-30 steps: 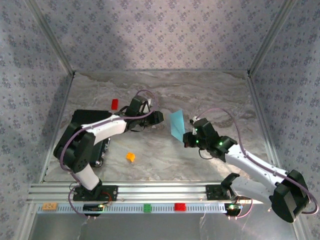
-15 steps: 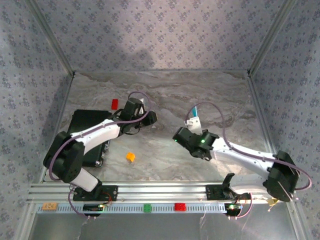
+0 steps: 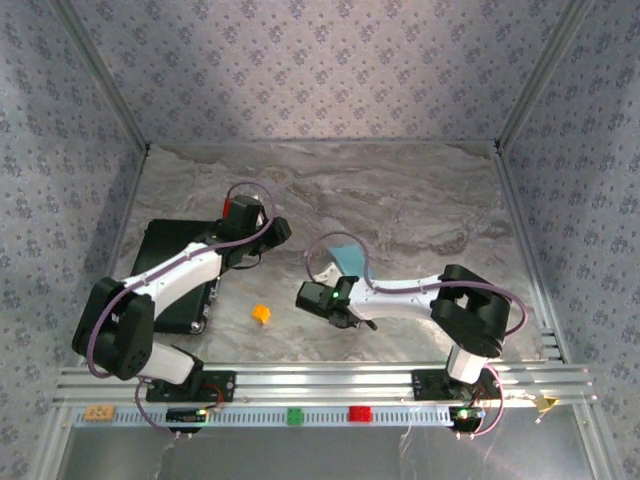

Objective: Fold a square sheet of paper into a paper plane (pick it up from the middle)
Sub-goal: Turn over the paper at the center of the table.

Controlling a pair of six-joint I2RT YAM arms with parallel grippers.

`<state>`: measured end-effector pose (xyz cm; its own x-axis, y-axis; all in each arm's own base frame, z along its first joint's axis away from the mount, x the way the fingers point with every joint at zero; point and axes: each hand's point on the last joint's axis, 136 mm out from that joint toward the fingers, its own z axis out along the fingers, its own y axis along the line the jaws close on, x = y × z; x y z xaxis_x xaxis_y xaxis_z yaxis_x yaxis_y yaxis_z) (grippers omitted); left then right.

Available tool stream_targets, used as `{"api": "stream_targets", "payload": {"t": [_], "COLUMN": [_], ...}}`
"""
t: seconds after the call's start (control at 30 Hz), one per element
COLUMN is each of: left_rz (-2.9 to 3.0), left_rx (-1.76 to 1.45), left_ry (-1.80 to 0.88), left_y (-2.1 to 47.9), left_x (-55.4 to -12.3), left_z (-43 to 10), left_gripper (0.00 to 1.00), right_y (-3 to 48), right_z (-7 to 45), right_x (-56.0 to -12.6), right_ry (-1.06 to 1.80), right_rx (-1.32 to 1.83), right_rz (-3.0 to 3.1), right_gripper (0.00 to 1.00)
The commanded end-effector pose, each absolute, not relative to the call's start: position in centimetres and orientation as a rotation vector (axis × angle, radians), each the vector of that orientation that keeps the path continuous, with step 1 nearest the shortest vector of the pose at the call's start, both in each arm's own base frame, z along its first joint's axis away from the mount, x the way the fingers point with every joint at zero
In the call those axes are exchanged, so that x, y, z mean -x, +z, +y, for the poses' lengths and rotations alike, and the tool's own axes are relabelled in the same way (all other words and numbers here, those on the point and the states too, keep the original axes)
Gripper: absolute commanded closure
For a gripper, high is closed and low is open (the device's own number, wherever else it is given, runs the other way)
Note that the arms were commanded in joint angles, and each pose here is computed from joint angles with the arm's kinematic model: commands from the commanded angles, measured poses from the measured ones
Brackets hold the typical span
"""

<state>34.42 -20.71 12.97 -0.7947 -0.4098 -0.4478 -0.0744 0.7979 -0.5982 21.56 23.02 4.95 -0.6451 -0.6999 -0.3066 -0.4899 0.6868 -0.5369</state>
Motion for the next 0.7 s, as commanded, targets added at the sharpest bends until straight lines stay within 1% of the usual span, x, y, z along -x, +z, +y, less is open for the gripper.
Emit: {"api": "stream_targets", "payload": {"t": [0.0,0.1,0.17,0.23,0.3,0.37,0.47,0.53,0.6,0.67], "left_rz": [2.394,2.401,2.402,2.404,2.411,2.41,2.413,2.42,2.424,2.429], "left_rx": [0.37,0.375,0.377,0.373,0.368,0.36,0.343,0.324,0.316,0.306], "left_ry": [-0.77,-0.765,-0.766,-0.772,-0.779,-0.793,-0.834,-0.882,-0.922,-0.953], "left_y": [13.5,13.2,13.2,13.1,13.0,13.0,12.9,12.7,12.5,12.3], "left_x": [-34.2,-34.2,-34.3,-34.3,-34.3,-34.3,-34.3,-34.2,-34.2,-34.2], "left_z": [-20.2,-20.2,-20.1,-20.3,-20.5,-20.7,-21.3,-22.1,-22.6,-23.2], "left_gripper": [0.52,0.52,0.53,0.52,0.52,0.53,0.54,0.55,0.57,0.58], "right_y": [4.6,5.1,6.0,6.7,7.3,7.6,7.6,7.8,7.7,7.3], "right_z": [26.2,26.4,27.1,27.3,27.2,26.7,26.8,27.1,27.0,26.2], "right_x": [-20.9,-21.0,-21.2,-21.2,-21.4,-21.8,-22.1,-22.3,-22.6,-23.3], "right_ry": [-0.35,-0.274,-0.141,-0.002,0.134,0.257,0.547,0.77,0.865,0.893], "right_rx": [0.952,0.907,0.858,0.803,0.737,0.638,0.56,0.481,0.418,0.341], "right_rz": [2.458,2.481,2.484,2.497,2.509,2.534,2.566,2.588,2.597,2.604], "right_gripper": [0.85,0.66,0.62,0.55,0.53,0.55,0.63,0.71,0.79,0.86]}}
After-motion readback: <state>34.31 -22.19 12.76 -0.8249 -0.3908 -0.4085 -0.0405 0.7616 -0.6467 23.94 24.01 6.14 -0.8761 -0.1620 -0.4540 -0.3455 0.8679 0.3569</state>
